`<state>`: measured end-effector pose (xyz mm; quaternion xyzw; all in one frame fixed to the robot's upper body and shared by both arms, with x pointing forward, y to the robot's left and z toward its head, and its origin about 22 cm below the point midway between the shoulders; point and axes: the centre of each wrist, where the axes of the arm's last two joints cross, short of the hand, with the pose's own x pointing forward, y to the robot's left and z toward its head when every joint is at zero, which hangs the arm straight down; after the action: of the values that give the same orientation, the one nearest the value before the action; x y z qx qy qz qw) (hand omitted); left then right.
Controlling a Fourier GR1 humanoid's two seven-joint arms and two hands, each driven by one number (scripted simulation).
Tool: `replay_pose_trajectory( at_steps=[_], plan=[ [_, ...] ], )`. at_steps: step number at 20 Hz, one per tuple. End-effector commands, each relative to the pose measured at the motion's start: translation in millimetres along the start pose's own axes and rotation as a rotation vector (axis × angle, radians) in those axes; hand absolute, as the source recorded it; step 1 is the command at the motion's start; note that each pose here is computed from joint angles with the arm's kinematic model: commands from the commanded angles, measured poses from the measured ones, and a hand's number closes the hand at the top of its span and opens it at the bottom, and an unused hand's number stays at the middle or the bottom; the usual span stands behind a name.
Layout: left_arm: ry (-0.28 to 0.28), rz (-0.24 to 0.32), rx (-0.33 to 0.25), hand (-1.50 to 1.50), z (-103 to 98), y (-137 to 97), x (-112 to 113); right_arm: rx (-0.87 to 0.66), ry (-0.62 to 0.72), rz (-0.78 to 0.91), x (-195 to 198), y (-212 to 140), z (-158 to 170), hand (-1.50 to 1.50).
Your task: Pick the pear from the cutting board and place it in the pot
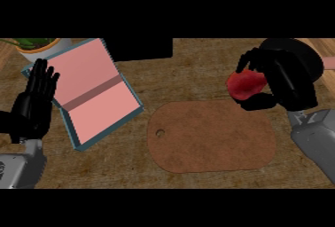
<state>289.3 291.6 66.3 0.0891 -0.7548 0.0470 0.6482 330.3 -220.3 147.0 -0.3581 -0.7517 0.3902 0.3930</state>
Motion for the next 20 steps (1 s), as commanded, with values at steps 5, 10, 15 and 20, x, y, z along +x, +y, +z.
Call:
replay_pose_trajectory(
  at_steps=[5,10,15,20],
  plan=[
    [-0.033,0.024,-0.059,0.00,-14.5,-3.2,20.0,-0.221,0.239,0.096,-11.4,-103.3,27.6,1.50],
    [-0.024,0.042,-0.089,0.00,-13.7,-21.9,20.8,-0.186,0.353,0.139,-71.2,-129.1,38.7,1.50],
    [-0.046,0.030,-0.084,0.00,-11.7,-23.2,27.4,-0.196,0.408,0.149,-132.2,-162.2,59.2,1.50],
    [-0.043,0.057,-0.118,0.00,-8.7,-14.8,18.7,-0.205,0.430,0.134,-179.7,-164.4,51.6,1.50]
  ],
)
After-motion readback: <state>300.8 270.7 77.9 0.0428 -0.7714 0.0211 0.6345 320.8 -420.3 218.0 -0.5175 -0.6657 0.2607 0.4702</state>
